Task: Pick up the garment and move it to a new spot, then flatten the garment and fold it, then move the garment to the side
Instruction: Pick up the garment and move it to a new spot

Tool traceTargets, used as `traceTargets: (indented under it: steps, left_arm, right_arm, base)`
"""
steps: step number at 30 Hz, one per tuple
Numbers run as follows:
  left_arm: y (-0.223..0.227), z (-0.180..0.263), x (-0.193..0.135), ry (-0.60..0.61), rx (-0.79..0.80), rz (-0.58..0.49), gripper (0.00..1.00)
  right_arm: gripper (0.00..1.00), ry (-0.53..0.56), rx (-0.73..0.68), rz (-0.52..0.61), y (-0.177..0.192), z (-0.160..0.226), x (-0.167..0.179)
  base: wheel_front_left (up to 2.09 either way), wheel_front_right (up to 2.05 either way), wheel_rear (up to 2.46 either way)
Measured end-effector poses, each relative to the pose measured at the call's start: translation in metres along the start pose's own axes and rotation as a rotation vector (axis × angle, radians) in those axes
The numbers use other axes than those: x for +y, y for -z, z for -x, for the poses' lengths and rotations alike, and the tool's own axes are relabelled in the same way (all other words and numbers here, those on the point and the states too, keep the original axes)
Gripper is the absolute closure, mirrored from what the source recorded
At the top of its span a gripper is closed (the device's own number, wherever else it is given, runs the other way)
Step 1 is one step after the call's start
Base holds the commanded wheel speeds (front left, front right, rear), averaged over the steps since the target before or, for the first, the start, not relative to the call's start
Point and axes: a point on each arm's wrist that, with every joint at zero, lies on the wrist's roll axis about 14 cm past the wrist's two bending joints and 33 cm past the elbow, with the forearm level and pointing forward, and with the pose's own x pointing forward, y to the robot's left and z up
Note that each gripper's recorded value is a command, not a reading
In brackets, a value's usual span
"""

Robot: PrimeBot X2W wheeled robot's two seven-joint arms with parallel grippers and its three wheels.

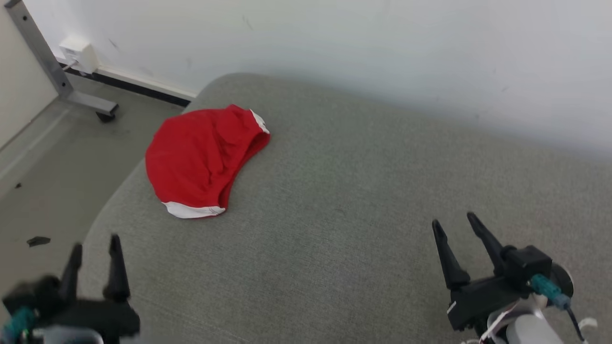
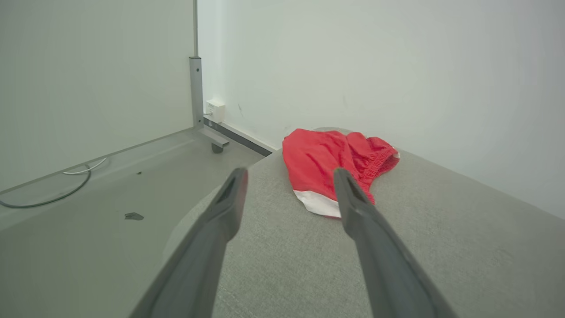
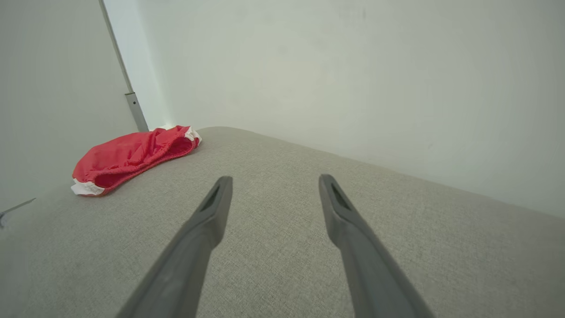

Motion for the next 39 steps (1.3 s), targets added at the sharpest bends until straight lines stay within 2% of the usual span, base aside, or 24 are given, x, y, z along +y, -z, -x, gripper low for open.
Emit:
traceTargets:
  steps: [5,8,17,26,31,37,38,39]
  left_arm:
    - [-0.014,-0.062,-0.01,0.0,0.032,0.089,0.0]
    - [-0.022,-0.097,-0.016,-0.015,0.05,0.194,0.0]
    - [0.005,-0.174,-0.035,-0.032,0.257,0.358,0.0]
    - [0.093,-0.197,-0.052,-0.129,0.588,0.358,0.0]
    - [0.14,-0.192,-0.06,-0.179,0.743,0.265,0.0]
    - [0.168,-0.185,-0.065,-0.226,0.814,0.246,0.0]
    - [0.17,-0.184,-0.065,-0.232,0.819,0.245,0.24]
    - [0.171,-0.183,-0.065,-0.233,0.826,0.242,0.76]
  right_arm:
    - [0.0,-0.025,0.01,0.02,0.002,-0.015,-0.01]
    - [0.0,-0.03,0.007,0.027,0.002,-0.022,-0.02]
    - [0.0,0.009,0.009,0.003,0.019,-0.03,-0.057]
    - [0.0,0.101,0.072,-0.026,0.057,-0.015,-0.096]
    - [0.0,0.156,0.105,-0.028,0.071,0.0,-0.115]
    - [0.0,0.208,0.134,-0.026,0.079,0.018,-0.13]
    - [0.0,0.215,0.137,-0.024,0.079,0.02,-0.132]
    - [0.0,0.22,0.139,-0.023,0.079,0.021,-0.134]
  base:
    - [0.0,0.0,0.0]
    - [0.0,0.0,0.0]
    - [0.0,0.0,0.0]
    - [0.0,0.0,0.0]
    - [0.0,0.0,0.0]
    - [0.0,0.0,0.0]
    - [0.0,0.0,0.0]
    - [0.0,0.0,0.0]
